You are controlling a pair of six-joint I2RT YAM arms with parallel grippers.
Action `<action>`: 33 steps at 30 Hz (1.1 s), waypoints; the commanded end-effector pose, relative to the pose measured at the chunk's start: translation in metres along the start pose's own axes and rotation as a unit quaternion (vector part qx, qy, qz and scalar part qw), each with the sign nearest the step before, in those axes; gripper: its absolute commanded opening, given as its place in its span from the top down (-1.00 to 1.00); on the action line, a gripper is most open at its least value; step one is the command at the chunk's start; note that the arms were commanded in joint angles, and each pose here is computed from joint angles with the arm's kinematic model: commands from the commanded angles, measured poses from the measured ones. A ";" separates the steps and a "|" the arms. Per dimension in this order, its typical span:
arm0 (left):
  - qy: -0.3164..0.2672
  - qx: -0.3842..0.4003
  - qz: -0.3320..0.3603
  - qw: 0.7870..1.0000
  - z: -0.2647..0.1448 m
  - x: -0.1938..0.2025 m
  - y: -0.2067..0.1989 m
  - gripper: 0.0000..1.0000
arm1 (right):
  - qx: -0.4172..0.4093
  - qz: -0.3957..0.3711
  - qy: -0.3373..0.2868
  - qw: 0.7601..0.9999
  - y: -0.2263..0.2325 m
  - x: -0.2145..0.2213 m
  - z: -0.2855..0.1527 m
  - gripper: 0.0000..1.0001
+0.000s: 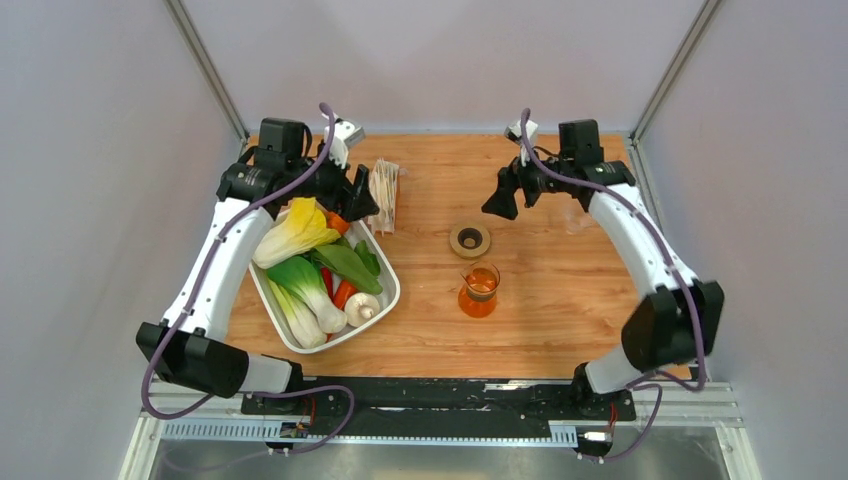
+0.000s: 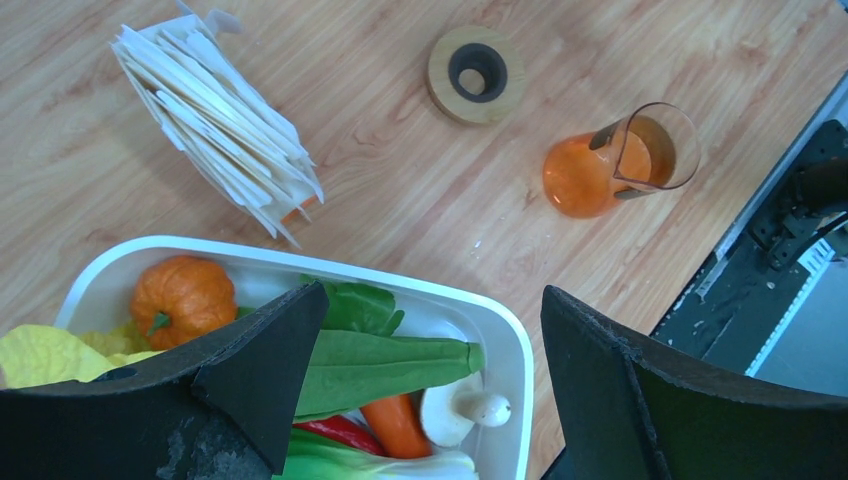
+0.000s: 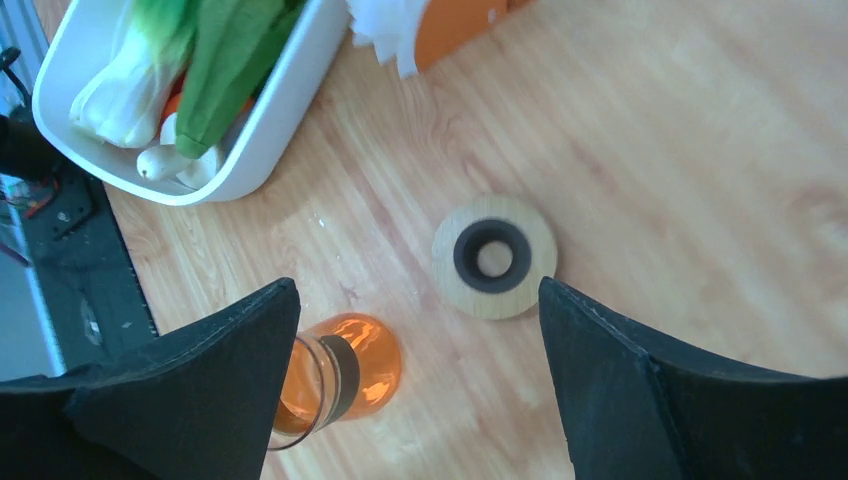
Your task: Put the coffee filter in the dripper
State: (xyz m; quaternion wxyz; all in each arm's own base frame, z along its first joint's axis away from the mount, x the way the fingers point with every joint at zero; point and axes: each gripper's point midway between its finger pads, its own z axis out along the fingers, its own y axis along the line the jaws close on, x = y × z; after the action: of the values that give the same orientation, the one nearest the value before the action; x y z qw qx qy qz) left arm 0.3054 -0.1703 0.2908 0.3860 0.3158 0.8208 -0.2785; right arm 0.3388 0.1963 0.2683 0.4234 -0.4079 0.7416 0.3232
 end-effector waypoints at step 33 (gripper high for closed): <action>0.030 -0.069 0.049 0.996 -0.038 0.015 0.004 -0.79 | -0.110 0.344 0.162 0.918 -0.083 0.182 0.117 -0.09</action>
State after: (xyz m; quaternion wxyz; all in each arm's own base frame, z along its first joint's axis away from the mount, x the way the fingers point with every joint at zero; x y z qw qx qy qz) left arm 0.2859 -0.1386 0.2976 0.3896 0.3254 0.8385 -0.1978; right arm 0.4009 0.1836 0.0376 0.1209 -0.2256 0.8703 0.4208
